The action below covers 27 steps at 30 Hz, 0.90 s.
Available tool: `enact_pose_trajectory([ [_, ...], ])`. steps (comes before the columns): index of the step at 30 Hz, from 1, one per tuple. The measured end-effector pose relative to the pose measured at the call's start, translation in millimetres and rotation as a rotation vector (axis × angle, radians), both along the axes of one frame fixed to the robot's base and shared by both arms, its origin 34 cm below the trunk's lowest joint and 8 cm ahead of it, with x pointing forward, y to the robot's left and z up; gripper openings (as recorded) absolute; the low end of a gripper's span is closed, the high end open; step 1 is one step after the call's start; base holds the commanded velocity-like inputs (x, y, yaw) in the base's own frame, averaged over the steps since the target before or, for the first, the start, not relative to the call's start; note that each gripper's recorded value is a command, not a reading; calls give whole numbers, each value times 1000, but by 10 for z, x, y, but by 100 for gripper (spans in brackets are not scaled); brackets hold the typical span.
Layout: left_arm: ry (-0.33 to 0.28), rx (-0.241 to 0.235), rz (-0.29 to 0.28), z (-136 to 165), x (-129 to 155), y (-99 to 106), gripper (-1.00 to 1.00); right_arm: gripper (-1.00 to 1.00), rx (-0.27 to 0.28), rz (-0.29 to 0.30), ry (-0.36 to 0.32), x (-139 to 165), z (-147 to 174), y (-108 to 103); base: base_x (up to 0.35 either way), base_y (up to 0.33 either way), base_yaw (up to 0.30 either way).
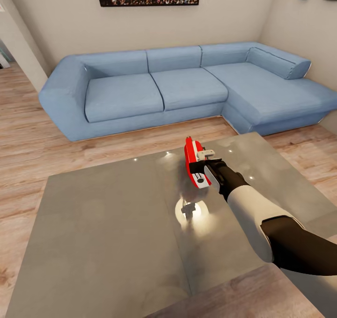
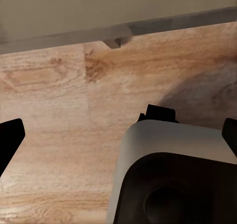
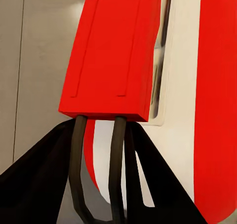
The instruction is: Turn on the radio receiver that's on the table in the living room.
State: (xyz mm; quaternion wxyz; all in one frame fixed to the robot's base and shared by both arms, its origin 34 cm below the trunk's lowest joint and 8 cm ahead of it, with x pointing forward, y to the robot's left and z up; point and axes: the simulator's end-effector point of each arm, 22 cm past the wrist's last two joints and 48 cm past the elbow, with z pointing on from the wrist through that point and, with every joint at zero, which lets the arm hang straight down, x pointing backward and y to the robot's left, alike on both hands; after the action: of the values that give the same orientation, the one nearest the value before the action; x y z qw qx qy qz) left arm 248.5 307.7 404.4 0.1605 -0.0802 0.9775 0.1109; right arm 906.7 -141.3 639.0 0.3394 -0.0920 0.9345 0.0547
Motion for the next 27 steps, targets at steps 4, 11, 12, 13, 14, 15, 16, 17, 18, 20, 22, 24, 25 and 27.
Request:
enact_pose_trajectory([
  [4, 0, 1, -1, 1, 0, 8, 100, -100, 13, -9, 0, 6, 7, -12, 0, 0, 0],
  [11, 0, 2, -1, 2, 1, 18, 100, -100, 15, -10, 0, 8, 8, -16, 0, 0, 0],
  [12, 0, 3, -1, 2, 1, 20, 100, -100, 15, -10, 0, 8, 8, -16, 0, 0, 0],
  [13, 0, 3, -2, 2, 1, 20, 100, -100, 16, -11, -1, 8, 9, -17, 0, 0, 0],
  [14, 0, 3, -2, 2, 1, 20, 100, -100, 17, -11, -1, 9, 10, -19, 0, 0, 0],
  [15, 0, 3, -2, 20, 2, 20, 100, -100, 14, -11, 2, 3, 12, -28, 0, 0, 0],
  [16, 0, 4, -2, 38, 4, 25, 100, -100, 11, -12, 5, -4, 16, -37, 0, 0, 0],
  [17, 0, 4, -2, 57, 5, 30, 100, -100, 6, -11, 7, -9, 20, -49, 0, 0, 0],
  [18, 0, 9, -4, 78, 8, 65, 100, -100, 0, -10, 8, -10, 30, -60, 0, 0, 0],
  [20, 0, 14, -7, 117, 13, 101, 100, -100, 3, -11, 8, -8, 67, -56, 0, 0, 0],
  [22, 0, 20, -10, 158, 17, 151, 100, -100, 1, -10, 8, -5, 103, -59, 0, 0, 0],
  [24, 0, 22, -12, 195, 21, 166, 100, -100, 2, -10, 9, -5, 136, -58, 0, 0, 0],
  [25, 1, 22, -12, 212, 21, 171, 100, -100, 2, -11, 10, -4, 153, -58, 0, 0, 0],
  [27, 2, 22, -13, 248, 23, 173, 100, -100, 3, -10, 10, -2, 188, -56, 0, 0, 0],
])
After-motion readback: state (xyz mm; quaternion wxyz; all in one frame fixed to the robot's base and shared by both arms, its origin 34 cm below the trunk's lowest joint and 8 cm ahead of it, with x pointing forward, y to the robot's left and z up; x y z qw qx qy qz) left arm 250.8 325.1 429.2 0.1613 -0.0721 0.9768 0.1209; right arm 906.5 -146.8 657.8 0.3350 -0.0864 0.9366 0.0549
